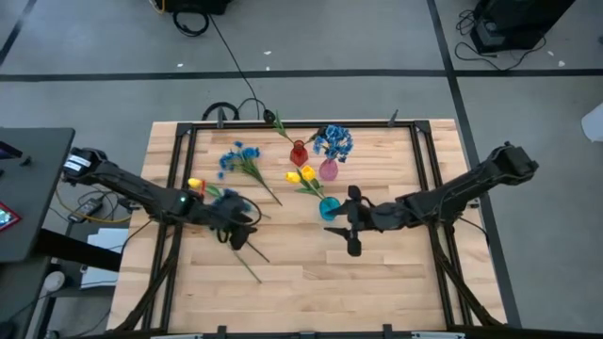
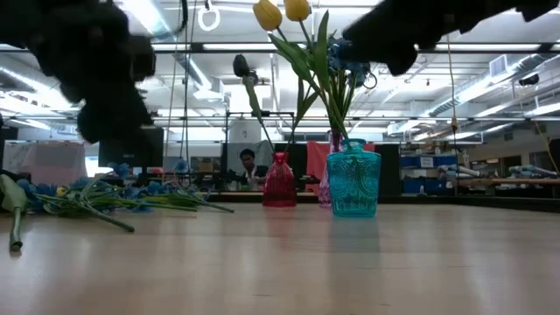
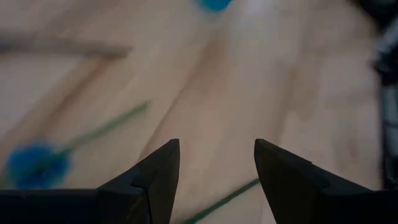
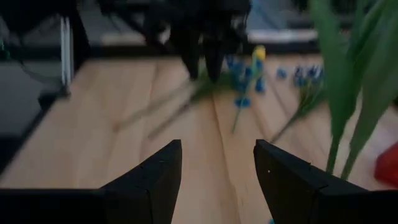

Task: Sort flowers into vase by color
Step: Put the blue flowers into the pink vase

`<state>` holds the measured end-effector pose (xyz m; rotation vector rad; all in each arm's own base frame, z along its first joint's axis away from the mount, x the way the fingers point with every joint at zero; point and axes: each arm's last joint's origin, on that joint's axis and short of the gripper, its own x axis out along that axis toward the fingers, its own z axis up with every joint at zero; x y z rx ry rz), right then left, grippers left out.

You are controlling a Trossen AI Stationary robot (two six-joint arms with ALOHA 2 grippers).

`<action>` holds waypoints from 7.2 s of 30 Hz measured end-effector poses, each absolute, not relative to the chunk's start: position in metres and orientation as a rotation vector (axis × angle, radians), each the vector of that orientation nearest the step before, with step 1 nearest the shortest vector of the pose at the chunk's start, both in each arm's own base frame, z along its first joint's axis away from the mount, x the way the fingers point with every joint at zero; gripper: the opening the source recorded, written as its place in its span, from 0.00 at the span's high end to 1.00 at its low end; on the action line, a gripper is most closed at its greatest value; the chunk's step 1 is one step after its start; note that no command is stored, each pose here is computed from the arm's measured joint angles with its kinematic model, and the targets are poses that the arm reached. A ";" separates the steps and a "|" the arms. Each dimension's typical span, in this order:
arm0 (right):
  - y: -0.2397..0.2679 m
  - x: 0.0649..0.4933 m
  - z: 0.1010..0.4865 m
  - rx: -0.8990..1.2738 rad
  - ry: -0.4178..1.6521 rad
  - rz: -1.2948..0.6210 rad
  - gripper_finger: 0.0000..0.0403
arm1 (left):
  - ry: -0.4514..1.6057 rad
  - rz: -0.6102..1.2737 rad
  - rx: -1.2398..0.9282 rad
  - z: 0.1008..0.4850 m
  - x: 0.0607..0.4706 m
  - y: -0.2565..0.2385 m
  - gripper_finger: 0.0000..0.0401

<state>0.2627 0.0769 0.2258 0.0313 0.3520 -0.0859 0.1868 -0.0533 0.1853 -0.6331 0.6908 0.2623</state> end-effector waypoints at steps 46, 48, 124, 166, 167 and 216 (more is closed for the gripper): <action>0.098 0.251 0.204 -0.127 0.561 0.187 0.48 | 0.659 1.104 -1.419 0.124 0.207 0.005 0.82; 0.100 0.251 0.203 -0.129 0.564 0.192 0.48 | 0.655 1.111 -1.422 0.123 0.207 0.006 0.87; 0.093 0.256 0.207 0.050 0.473 0.053 0.48 | 1.405 0.054 0.277 0.147 0.285 -0.105 0.54; 0.110 0.274 0.195 0.267 0.374 0.092 0.48 | 1.234 0.089 0.702 0.241 0.317 -0.124 0.96; 0.111 0.276 0.192 0.269 0.375 0.082 0.48 | 1.228 0.088 0.699 0.241 0.316 -0.126 0.96; 0.136 0.326 0.160 -0.178 0.302 -0.164 0.96 | 1.144 0.117 0.642 0.243 0.316 -0.141 0.80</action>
